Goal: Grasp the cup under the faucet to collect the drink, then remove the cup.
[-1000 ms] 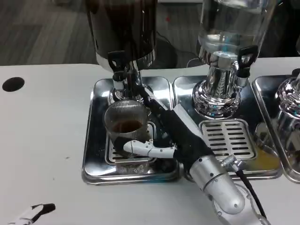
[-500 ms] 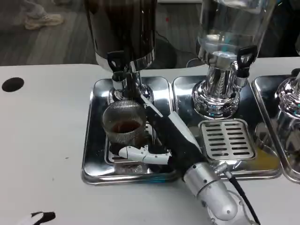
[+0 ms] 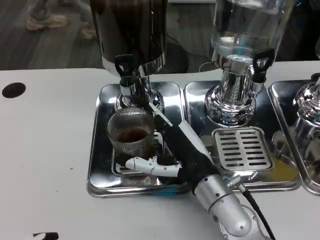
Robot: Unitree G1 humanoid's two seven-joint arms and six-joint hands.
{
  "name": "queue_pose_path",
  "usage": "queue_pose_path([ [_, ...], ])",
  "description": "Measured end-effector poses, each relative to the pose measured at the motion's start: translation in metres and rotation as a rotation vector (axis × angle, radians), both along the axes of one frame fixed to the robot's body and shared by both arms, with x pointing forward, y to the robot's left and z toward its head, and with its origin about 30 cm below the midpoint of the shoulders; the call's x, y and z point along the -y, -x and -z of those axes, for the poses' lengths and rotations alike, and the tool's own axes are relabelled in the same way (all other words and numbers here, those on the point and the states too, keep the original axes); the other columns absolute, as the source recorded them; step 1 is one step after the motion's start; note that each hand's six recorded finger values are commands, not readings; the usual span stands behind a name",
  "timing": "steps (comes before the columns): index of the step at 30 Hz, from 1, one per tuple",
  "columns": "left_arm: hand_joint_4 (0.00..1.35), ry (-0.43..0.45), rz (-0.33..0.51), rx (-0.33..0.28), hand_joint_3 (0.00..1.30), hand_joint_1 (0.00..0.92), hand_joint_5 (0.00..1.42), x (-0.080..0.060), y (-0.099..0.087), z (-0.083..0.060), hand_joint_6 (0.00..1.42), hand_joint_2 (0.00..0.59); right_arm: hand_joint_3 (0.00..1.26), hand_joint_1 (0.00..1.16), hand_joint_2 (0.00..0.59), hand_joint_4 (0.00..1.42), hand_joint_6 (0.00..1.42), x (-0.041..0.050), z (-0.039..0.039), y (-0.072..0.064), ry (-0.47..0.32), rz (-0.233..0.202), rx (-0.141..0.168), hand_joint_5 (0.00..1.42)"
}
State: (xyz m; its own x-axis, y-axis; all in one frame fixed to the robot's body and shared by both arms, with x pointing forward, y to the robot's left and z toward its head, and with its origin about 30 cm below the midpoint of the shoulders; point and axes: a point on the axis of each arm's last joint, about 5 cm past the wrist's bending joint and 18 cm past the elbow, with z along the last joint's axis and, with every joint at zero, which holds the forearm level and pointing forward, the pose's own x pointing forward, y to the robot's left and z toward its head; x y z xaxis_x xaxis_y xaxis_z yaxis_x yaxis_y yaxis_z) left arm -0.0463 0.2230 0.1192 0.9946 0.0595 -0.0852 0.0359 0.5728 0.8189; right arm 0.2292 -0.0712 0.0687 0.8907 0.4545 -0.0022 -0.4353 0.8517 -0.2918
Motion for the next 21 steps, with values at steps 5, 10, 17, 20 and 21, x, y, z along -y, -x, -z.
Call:
queue_pose_path([
  [5, 0.22, 0.006, 0.007, -0.003, 0.30, 0.000, 0.39, 0.0016, -0.0002, 0.0009, 0.75, 0.065, 0.02, 0.72, 0.089, 0.00, 0.00, 0.0013, 0.0009, -0.0001, 0.001, 0.005, -0.003, 0.01],
  [10, 0.22, -0.005, 0.022, -0.014, 0.30, 0.000, 0.39, 0.0030, -0.0003, 0.0019, 0.75, 0.065, 0.02, 0.72, 0.089, 0.00, 0.00, 0.0036, 0.0008, -0.0008, -0.004, 0.015, 0.000, 0.01],
  [17, 0.22, -0.008, 0.029, -0.013, 0.30, 0.000, 0.39, 0.0044, -0.0011, 0.0015, 0.75, 0.065, 0.03, 0.72, 0.089, 0.00, 0.01, 0.0072, 0.0011, -0.0027, -0.010, 0.034, -0.001, 0.02],
  [20, 0.22, -0.006, 0.030, -0.012, 0.30, 0.000, 0.40, 0.0051, -0.0015, 0.0013, 0.75, 0.064, 0.03, 0.72, 0.089, 0.00, 0.01, 0.0078, 0.0012, -0.0035, -0.010, 0.036, -0.002, 0.02],
  [21, 0.22, -0.005, 0.029, -0.013, 0.30, 0.000, 0.40, 0.0053, -0.0015, 0.0013, 0.75, 0.064, 0.03, 0.72, 0.089, 0.00, 0.01, 0.0080, 0.0018, -0.0038, -0.008, 0.037, -0.006, 0.02],
])
